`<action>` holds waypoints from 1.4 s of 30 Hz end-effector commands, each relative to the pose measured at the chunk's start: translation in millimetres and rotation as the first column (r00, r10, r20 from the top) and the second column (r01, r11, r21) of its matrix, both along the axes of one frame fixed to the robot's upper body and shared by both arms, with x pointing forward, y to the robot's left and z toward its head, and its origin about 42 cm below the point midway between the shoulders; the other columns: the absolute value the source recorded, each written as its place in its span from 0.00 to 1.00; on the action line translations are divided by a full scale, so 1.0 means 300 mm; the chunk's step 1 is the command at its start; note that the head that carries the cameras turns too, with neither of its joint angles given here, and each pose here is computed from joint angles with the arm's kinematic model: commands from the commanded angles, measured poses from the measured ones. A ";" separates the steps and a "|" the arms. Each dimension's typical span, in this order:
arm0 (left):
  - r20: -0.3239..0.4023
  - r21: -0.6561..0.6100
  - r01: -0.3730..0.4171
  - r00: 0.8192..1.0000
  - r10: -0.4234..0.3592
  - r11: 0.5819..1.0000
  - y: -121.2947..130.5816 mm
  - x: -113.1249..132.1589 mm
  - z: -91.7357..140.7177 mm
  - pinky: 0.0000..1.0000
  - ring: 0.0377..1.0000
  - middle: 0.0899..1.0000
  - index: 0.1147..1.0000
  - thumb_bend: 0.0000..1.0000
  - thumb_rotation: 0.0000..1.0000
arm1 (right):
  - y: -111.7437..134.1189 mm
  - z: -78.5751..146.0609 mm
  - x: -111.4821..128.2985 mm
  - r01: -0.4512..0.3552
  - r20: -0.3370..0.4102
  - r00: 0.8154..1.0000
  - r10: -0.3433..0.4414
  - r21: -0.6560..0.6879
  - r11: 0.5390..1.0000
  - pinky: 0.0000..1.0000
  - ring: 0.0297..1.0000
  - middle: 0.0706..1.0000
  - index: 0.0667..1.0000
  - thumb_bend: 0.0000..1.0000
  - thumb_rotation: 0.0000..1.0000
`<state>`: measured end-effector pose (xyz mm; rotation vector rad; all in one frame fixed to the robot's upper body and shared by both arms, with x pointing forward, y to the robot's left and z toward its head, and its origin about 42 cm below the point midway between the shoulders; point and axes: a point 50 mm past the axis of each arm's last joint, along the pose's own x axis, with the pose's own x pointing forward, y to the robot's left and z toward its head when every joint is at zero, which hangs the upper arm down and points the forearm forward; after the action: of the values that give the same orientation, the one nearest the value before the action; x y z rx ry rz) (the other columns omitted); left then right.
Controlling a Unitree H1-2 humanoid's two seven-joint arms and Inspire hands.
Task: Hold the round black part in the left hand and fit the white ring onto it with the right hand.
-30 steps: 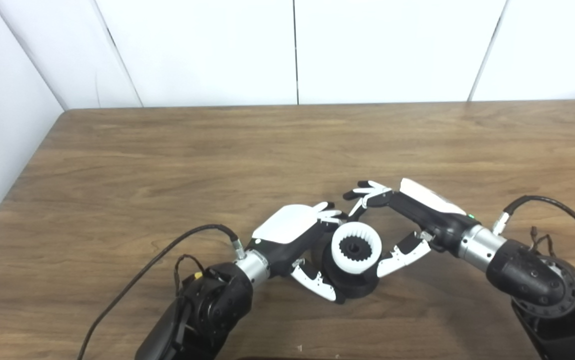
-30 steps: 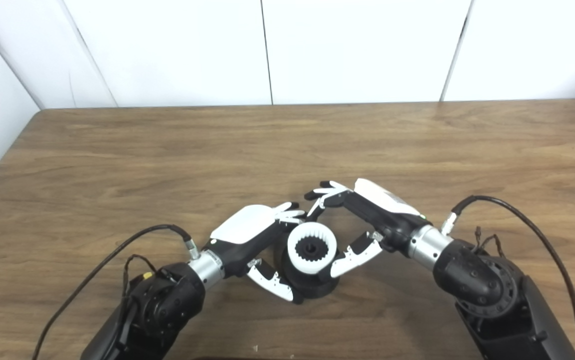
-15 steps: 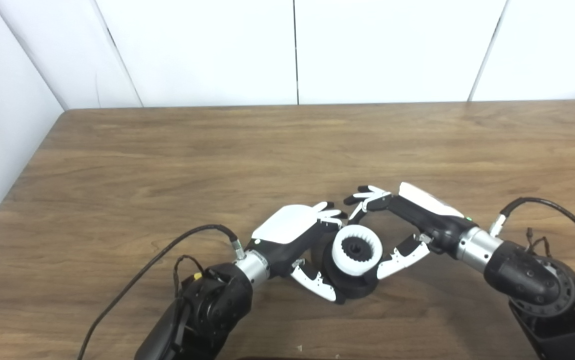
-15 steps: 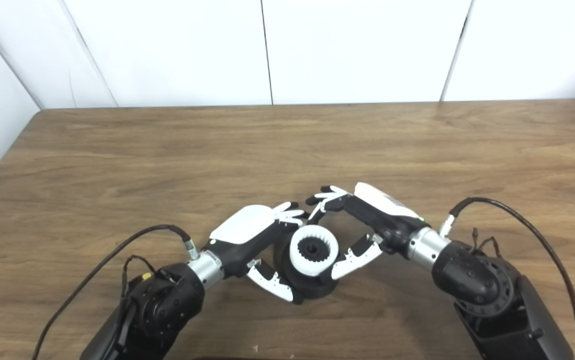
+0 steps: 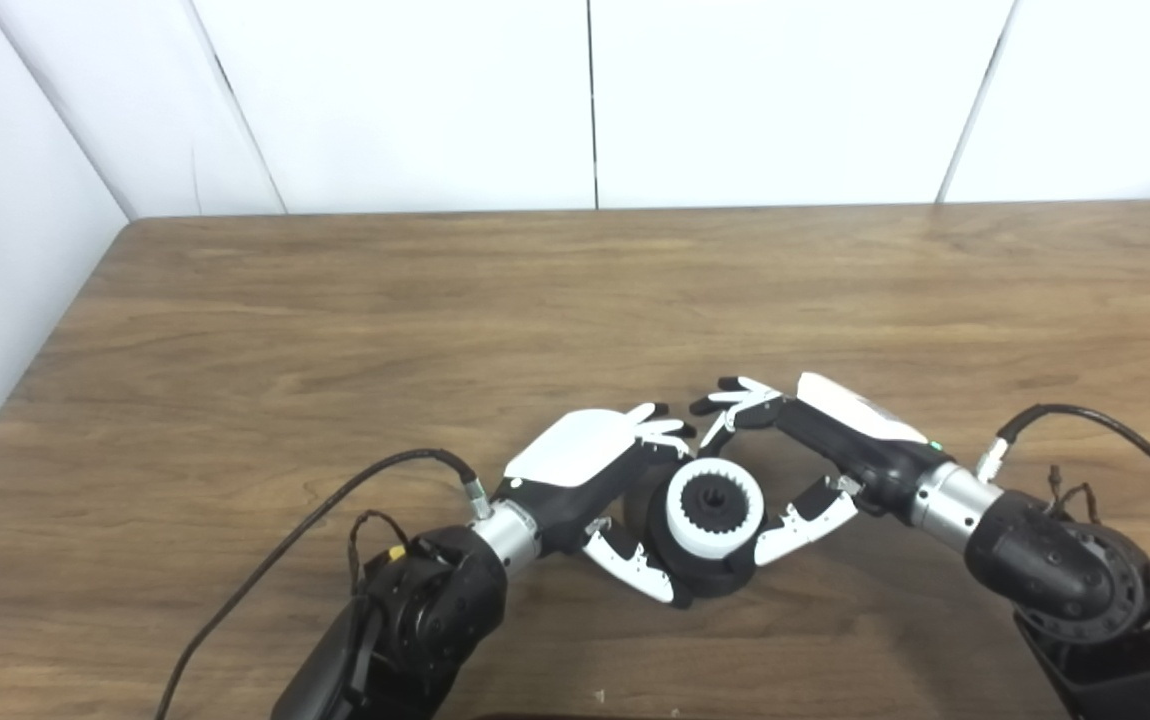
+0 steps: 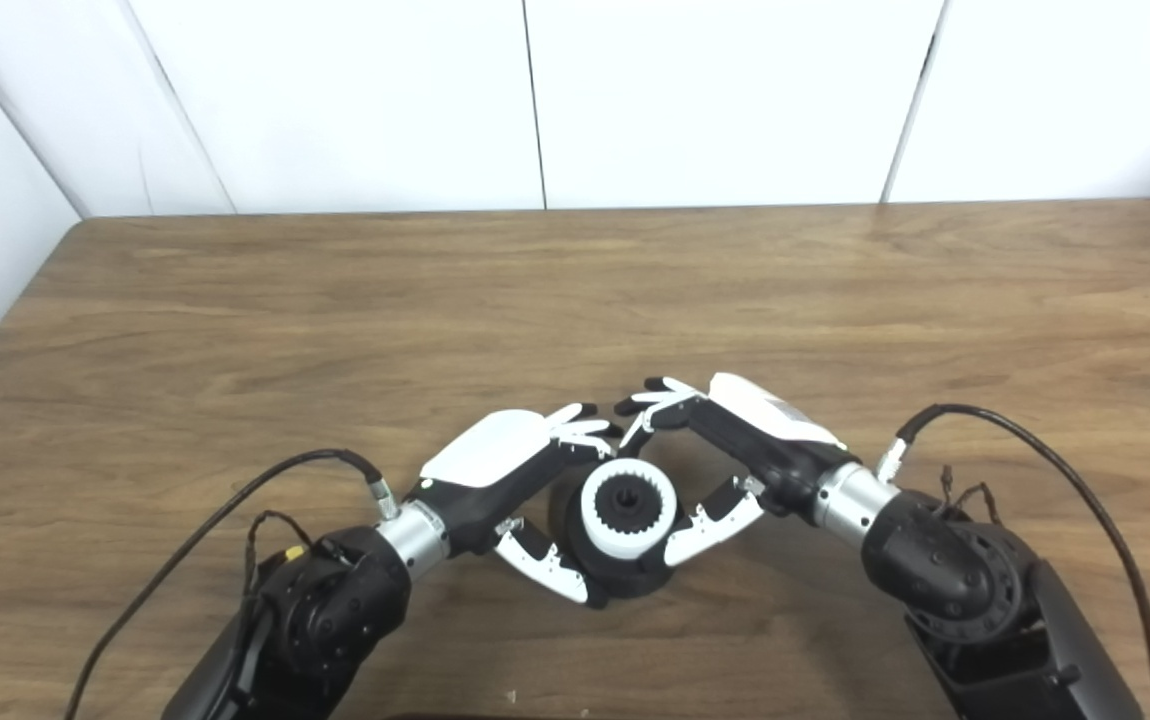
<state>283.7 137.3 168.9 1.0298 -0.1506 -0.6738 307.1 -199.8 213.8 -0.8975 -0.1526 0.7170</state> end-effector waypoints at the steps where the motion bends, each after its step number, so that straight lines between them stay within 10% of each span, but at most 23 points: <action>1: 0.019 0.008 -0.009 1.000 0.009 1.000 0.009 0.010 0.017 0.92 1.00 0.92 0.58 0.80 0.28 | -0.001 0.025 0.014 -0.008 0.065 0.998 0.010 -0.021 1.000 0.87 0.98 0.87 0.46 0.52 0.17; 9: 0.010 0.023 -0.019 1.000 0.019 1.000 0.011 0.011 0.020 0.92 1.00 0.91 0.69 0.92 0.29 | -0.005 0.026 0.018 -0.003 0.075 0.997 0.004 -0.016 1.000 0.86 0.96 0.87 0.70 0.86 0.44; 23: 0.035 -0.005 -0.053 0.998 0.054 0.999 0.039 0.026 0.042 0.91 0.98 0.92 0.92 1.00 0.30 | -0.028 0.052 0.029 0.046 0.064 0.997 -0.048 0.026 0.999 0.85 0.97 0.89 0.75 0.89 0.47; 42: 0.025 -0.052 -0.187 0.982 0.188 0.981 0.199 0.049 0.115 0.86 0.98 0.99 1.00 1.00 0.40 | -0.068 0.071 0.048 0.160 0.089 0.981 -0.170 0.109 0.981 0.88 0.95 0.91 0.83 0.88 0.52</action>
<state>296.1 191.5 185.9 0.9906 -0.0277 -0.5213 318.0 -221.5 220.2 -0.8478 -0.1319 0.5465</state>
